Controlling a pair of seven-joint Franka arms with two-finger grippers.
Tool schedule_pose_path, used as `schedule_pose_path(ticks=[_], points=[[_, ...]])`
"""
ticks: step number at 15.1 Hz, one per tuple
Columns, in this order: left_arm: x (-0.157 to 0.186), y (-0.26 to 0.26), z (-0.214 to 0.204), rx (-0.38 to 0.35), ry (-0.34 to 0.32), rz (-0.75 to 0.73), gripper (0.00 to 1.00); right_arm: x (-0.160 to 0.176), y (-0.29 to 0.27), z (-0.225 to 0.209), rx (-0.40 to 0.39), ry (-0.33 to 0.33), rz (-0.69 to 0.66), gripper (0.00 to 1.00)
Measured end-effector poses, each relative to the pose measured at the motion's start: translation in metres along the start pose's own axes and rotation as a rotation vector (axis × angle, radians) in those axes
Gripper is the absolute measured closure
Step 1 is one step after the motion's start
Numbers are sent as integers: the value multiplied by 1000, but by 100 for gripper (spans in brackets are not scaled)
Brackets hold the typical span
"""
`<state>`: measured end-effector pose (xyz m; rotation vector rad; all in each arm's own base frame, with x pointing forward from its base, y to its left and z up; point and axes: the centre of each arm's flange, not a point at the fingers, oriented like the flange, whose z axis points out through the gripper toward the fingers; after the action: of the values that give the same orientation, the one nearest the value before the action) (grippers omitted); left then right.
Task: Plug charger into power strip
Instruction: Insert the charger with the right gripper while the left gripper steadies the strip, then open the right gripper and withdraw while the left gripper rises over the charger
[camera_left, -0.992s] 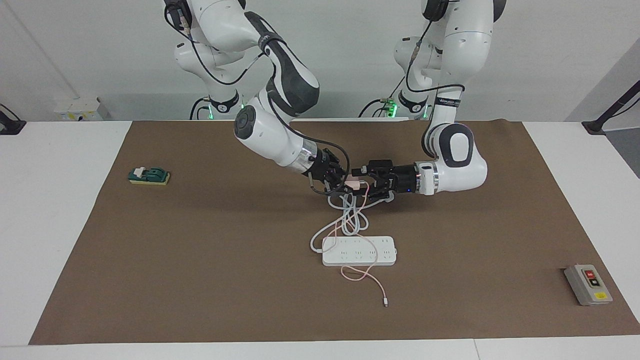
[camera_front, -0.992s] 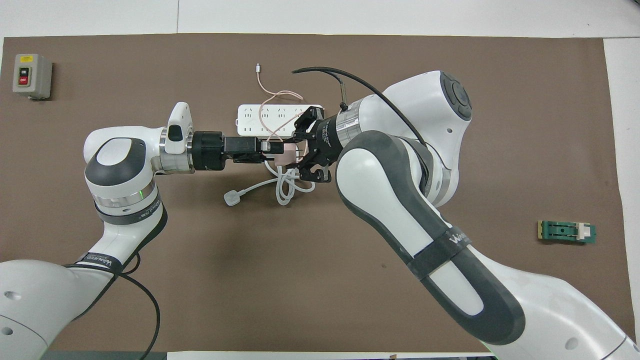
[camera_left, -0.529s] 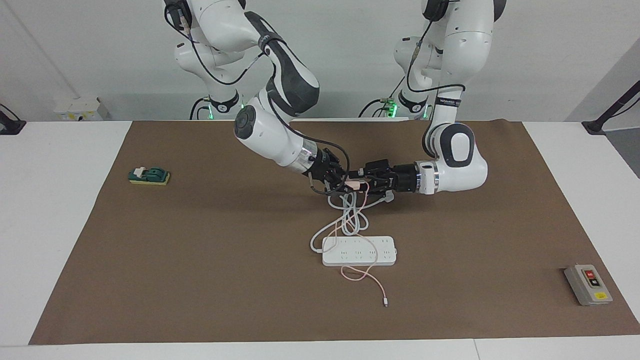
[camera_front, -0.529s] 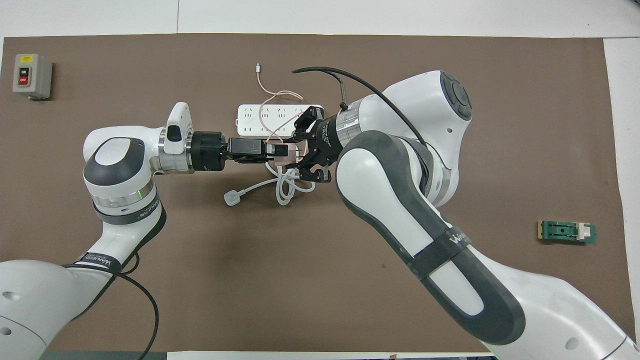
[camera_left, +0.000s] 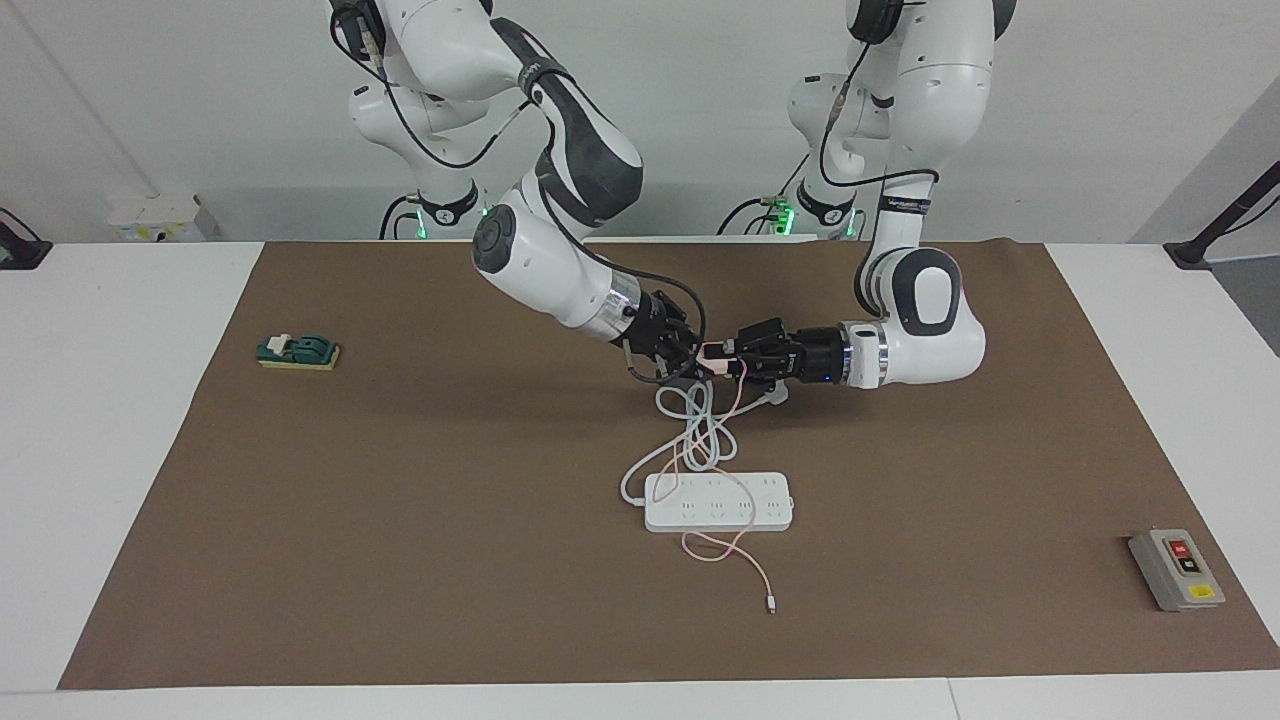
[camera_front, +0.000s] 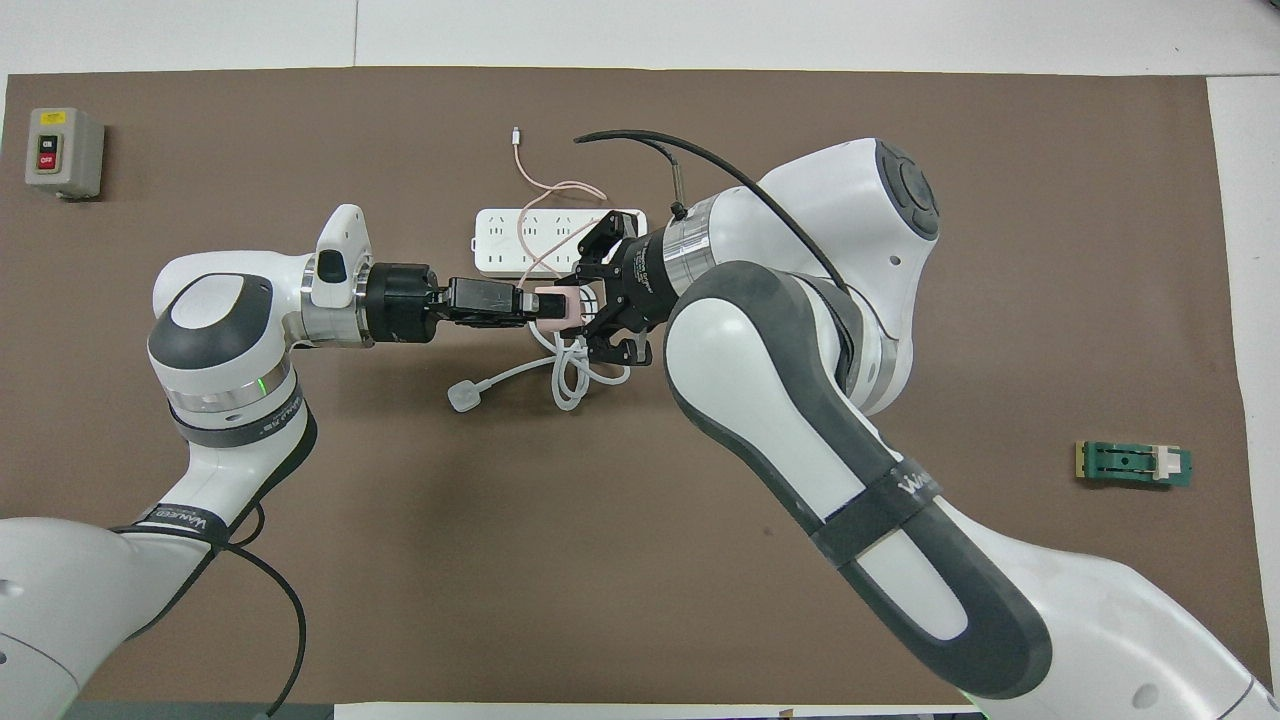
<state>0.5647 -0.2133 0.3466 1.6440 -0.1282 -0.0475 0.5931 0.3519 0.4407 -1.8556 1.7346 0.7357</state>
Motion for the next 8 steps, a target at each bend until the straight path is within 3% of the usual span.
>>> schedule_pose_path(ticks=[3, 6, 8], points=[[4, 9, -13, 81, -56, 58, 71, -1, -1, -2, 6, 25, 44, 28], [23, 36, -55, 275, -143, 182, 71, 3, -6, -10, 23, 30, 65, 0], [37, 60, -83, 420, -199, 270, 71, 13, -15, -29, 41, 34, 77, 0]])
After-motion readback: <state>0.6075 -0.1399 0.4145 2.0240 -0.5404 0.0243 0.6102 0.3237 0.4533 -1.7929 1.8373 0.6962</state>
